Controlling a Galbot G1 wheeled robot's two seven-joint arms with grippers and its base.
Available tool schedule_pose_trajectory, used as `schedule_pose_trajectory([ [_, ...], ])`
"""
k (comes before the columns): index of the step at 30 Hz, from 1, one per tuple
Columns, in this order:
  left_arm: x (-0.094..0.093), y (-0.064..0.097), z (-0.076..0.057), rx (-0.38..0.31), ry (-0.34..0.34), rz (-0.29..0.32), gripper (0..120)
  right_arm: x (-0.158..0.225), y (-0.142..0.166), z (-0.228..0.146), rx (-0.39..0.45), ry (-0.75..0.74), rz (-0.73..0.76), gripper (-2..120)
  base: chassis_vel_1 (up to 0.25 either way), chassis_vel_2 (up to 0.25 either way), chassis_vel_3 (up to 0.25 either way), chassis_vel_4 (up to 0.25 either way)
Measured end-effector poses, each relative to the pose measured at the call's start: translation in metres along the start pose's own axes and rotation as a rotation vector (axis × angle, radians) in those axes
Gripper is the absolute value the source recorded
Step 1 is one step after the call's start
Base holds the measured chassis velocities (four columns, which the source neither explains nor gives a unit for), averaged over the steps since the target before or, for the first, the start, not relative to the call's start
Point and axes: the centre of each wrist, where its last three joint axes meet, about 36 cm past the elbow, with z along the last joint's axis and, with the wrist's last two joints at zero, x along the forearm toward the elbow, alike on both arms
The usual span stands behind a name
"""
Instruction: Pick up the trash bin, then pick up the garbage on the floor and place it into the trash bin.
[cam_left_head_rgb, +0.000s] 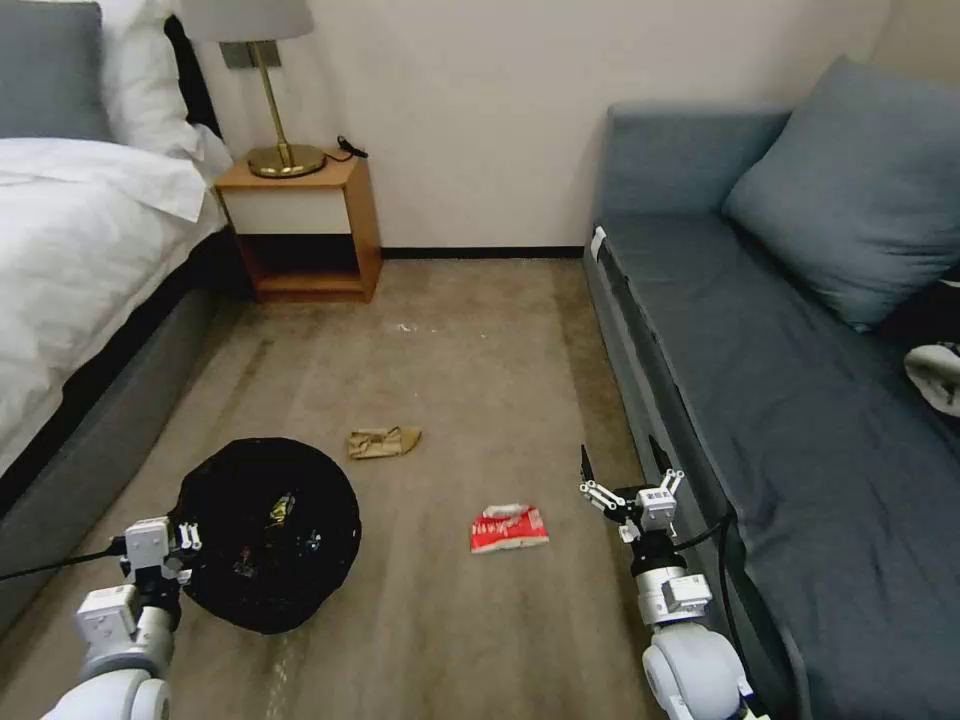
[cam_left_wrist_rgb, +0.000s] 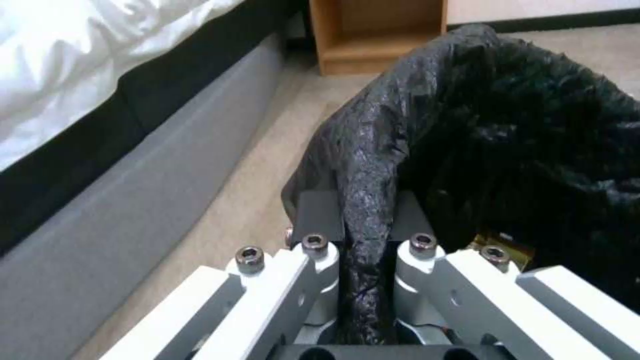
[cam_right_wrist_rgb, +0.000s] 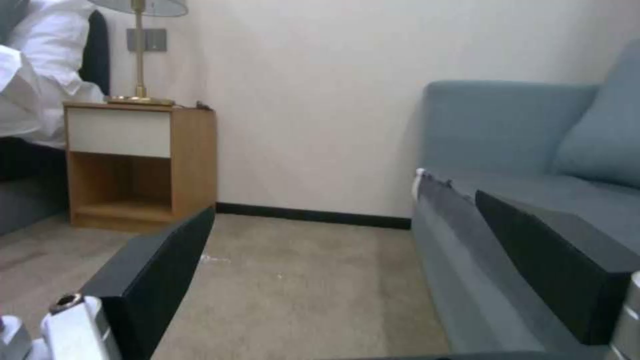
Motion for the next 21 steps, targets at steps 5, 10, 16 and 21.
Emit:
schedule_pose_trajectory([
  [5,-0.002,0.004,0.001,-0.004,0.001,-0.006,7,-0.006,0.006,0.002,-0.006,-0.010,-0.070,100,-0.098,0.096,0.105,-0.125],
  [10,-0.003,0.009,0.000,-0.013,0.000,-0.015,7,-0.017,0.008,0.004,0.025,0.044,-0.185,100,-0.016,0.018,0.027,-0.036],
  [16,-0.005,0.019,-0.002,-0.024,-0.004,-0.032,7,-0.052,-0.001,-0.005,0.088,0.266,-0.426,100,0.000,0.000,0.000,0.000],
  [21,-0.005,0.018,-0.001,-0.024,-0.002,-0.032,7,-0.088,0.000,0.007,0.130,0.546,-0.675,100,0.000,0.000,0.000,0.000],
])
